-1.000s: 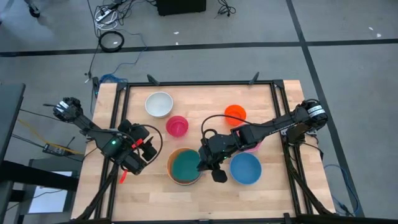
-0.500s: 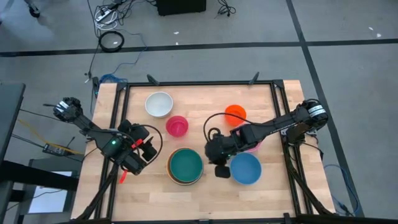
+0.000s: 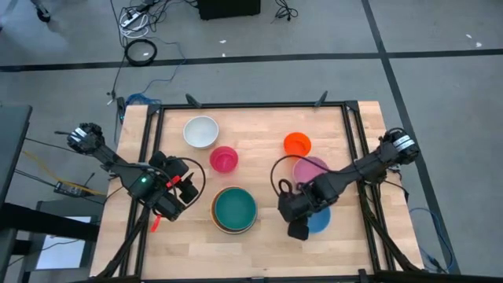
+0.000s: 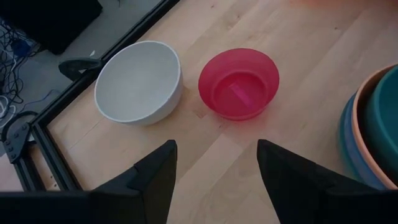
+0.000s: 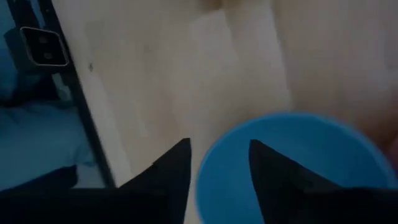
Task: Nest bowls inside each other
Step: Stack the blue bowl on top of the the dark green bowl
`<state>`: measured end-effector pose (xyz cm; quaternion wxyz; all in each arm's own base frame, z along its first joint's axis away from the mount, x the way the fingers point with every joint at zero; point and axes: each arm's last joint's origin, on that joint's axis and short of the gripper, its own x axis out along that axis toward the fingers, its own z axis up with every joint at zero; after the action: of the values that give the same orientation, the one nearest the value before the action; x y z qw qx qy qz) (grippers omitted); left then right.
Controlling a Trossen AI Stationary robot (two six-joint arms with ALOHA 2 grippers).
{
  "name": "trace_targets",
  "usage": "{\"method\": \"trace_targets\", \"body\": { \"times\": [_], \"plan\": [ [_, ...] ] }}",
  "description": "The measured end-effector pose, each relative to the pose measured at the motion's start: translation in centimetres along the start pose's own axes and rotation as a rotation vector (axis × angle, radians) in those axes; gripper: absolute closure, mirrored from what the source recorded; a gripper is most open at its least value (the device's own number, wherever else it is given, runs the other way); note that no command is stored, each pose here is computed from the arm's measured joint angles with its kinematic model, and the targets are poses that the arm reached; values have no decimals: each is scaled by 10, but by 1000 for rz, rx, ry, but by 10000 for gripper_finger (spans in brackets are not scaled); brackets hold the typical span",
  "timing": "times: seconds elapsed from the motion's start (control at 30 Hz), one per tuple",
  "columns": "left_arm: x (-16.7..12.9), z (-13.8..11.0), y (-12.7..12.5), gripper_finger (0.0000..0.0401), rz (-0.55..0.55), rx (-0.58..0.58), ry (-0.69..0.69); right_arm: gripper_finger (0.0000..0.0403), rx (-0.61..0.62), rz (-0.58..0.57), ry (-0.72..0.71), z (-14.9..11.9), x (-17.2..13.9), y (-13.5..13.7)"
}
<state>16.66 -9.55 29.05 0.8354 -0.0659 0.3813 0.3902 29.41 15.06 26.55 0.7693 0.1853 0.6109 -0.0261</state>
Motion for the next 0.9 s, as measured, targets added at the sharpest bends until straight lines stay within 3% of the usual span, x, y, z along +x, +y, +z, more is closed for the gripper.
{"method": "trace_targets", "body": {
  "times": [0.17, 0.33, 0.67, 0.9],
  "plan": [
    [0, 0, 0, 172, -1, 1, 0, 215, 32, 22, 29, -14, 1, 14],
    [0, 0, 0, 172, -1, 0, 0, 206, -20, 4, 58, -34, 4, 26],
    [0, 0, 0, 172, -1, 1, -1, 210, -103, -202, 65, -74, 39, 14],
    [0, 0, 0, 172, -1, 1, -1, 214, -57, -143, 75, -77, 49, 14]
  ]
}}
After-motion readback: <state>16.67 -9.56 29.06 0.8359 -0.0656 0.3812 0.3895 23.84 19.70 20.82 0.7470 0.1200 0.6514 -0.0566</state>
